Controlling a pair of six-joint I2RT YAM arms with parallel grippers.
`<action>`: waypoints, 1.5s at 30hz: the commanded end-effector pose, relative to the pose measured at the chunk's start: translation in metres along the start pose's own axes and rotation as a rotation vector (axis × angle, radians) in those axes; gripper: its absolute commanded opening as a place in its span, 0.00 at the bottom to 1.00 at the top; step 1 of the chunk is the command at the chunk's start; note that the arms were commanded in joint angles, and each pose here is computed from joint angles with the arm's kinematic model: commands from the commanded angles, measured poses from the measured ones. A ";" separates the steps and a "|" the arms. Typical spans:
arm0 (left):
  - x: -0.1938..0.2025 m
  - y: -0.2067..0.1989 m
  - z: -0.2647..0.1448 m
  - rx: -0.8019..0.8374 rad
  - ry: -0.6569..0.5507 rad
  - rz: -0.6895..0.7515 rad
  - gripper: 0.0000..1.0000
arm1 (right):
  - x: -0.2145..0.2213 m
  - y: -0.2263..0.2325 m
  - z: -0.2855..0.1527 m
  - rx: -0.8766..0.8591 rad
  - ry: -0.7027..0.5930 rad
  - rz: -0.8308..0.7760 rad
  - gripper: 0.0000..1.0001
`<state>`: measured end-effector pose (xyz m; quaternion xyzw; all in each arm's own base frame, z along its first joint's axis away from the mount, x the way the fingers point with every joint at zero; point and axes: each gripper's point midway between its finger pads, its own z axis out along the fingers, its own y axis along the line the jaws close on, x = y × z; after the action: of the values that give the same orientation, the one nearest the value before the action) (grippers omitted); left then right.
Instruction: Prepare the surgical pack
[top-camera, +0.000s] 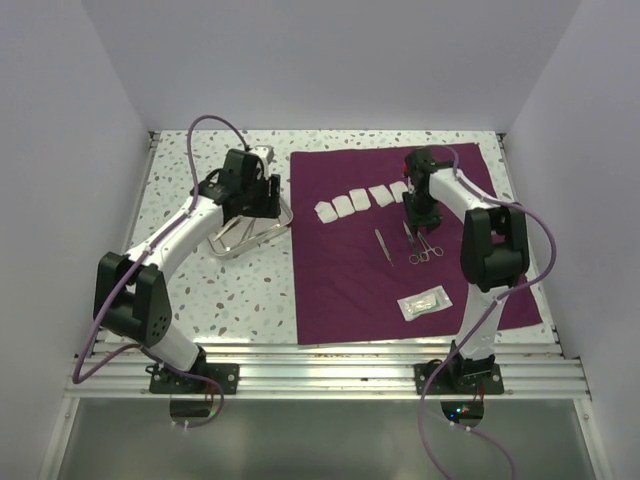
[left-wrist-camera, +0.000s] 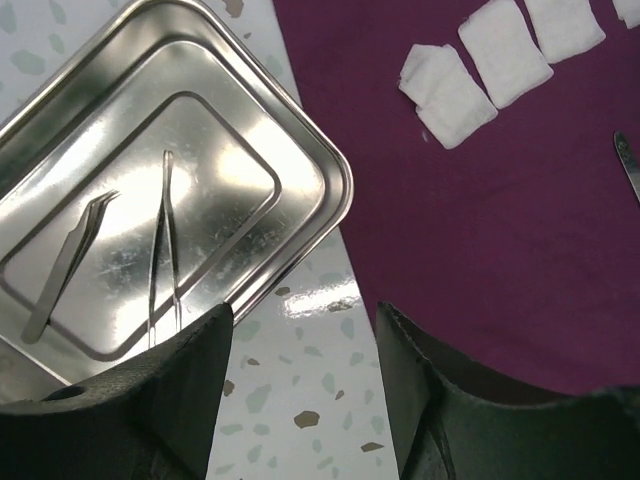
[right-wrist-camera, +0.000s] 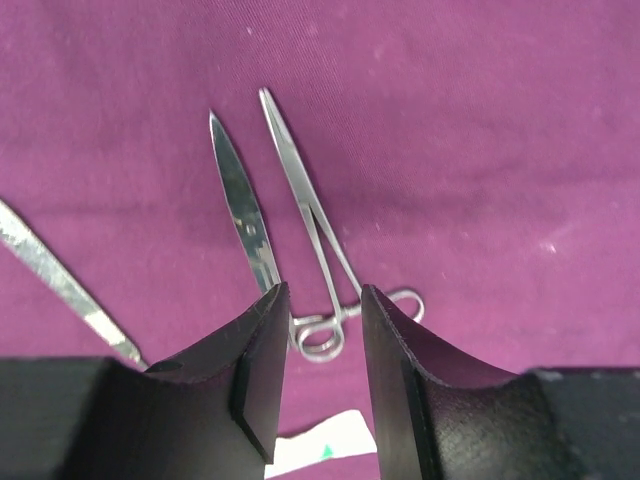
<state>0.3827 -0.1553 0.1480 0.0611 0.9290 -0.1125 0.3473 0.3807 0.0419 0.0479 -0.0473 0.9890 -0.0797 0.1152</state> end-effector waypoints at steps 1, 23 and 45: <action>0.002 -0.019 -0.001 0.102 -0.001 -0.028 0.63 | -0.016 0.002 0.007 -0.009 -0.044 -0.017 0.39; 0.004 -0.023 -0.008 0.137 0.004 0.005 0.62 | 0.010 0.000 0.048 -0.065 0.050 -0.027 0.31; -0.015 -0.068 -0.027 0.370 -0.019 -0.028 0.67 | -0.004 -0.008 -0.017 -0.083 -0.016 0.041 0.00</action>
<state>0.3616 -0.1924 0.1504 0.0932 0.9212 -0.2206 0.3065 0.3806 0.0355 0.0259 -0.0495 0.9933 -0.0437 0.0952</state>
